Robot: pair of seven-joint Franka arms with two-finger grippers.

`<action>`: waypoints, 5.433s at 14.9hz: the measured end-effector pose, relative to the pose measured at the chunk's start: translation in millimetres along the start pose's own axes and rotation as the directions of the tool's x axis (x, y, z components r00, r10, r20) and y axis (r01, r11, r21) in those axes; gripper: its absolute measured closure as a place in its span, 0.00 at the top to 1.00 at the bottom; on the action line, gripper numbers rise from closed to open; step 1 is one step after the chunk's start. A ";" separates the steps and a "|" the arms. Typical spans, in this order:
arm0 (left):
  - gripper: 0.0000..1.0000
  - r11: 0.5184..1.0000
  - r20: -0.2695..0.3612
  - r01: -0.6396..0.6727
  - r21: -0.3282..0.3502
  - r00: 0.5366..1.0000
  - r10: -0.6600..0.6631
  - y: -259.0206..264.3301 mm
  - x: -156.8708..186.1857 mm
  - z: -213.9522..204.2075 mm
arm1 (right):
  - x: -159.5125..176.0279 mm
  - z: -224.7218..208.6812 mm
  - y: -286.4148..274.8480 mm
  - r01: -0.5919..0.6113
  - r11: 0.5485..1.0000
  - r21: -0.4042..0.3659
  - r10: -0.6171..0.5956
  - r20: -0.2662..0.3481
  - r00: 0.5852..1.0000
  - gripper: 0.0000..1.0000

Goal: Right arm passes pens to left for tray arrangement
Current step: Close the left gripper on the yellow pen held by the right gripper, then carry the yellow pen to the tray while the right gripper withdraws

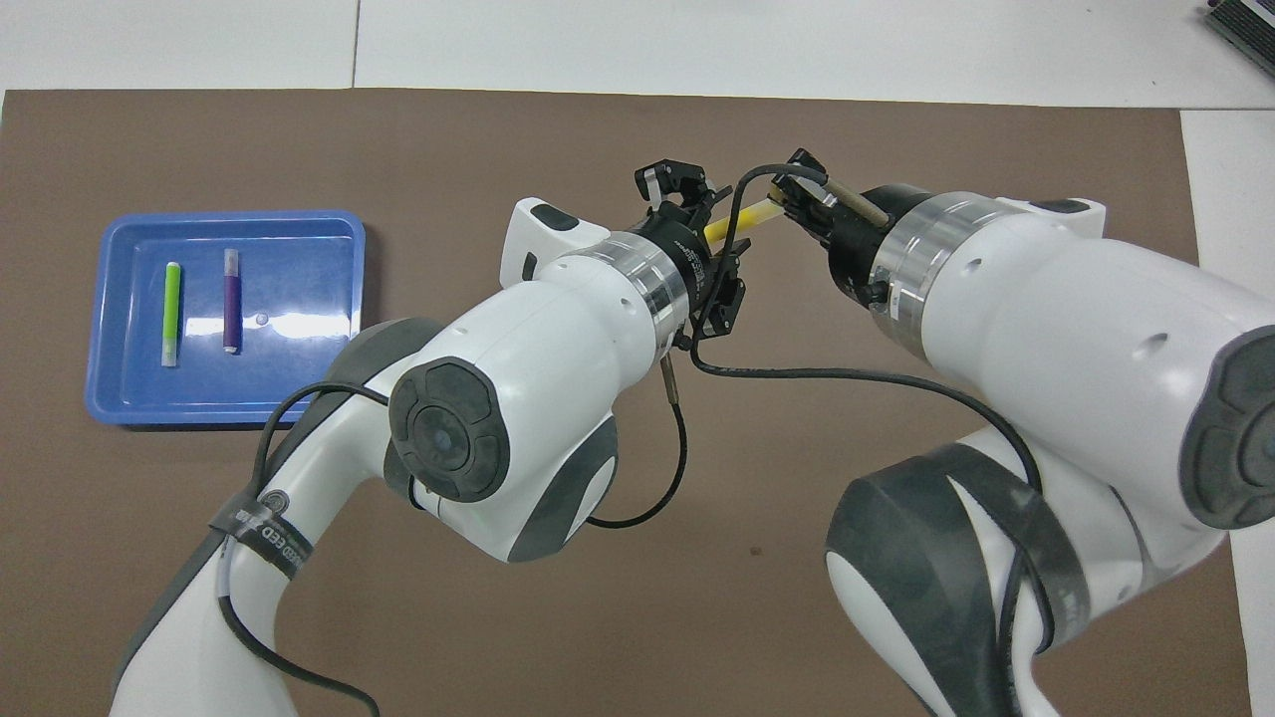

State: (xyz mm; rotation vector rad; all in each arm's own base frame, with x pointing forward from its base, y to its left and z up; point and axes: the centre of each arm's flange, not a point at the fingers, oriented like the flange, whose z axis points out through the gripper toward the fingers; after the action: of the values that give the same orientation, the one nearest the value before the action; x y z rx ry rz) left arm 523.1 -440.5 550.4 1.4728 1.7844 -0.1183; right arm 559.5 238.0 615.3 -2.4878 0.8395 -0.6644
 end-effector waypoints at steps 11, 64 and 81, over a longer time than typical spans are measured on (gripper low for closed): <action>0.33 1.000 -0.029 -0.025 0.010 0.999 0.026 -3.6 18.2 -13.9 | -1.3 -3.2 -0.3 0.003 1.000 0.001 -0.003 -0.005 1.000 0.17; 0.19 0.999 -0.040 -0.037 0.017 0.998 0.038 -6.6 25.9 -3.8 | -5.3 -9.0 3.1 0.022 0.999 -0.036 -0.022 0.005 1.000 0.48; 0.19 0.873 -0.200 -0.385 0.300 0.869 0.452 61.1 133.7 -11.0 | 70.8 -44.1 90.8 0.421 0.859 -0.291 -0.353 0.260 0.899 1.00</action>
State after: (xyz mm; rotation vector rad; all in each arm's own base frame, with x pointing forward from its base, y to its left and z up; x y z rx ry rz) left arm 569.9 -310.4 499.4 2.1191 1.6436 0.0859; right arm 544.6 115.8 623.3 -3.0222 0.3984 -0.4061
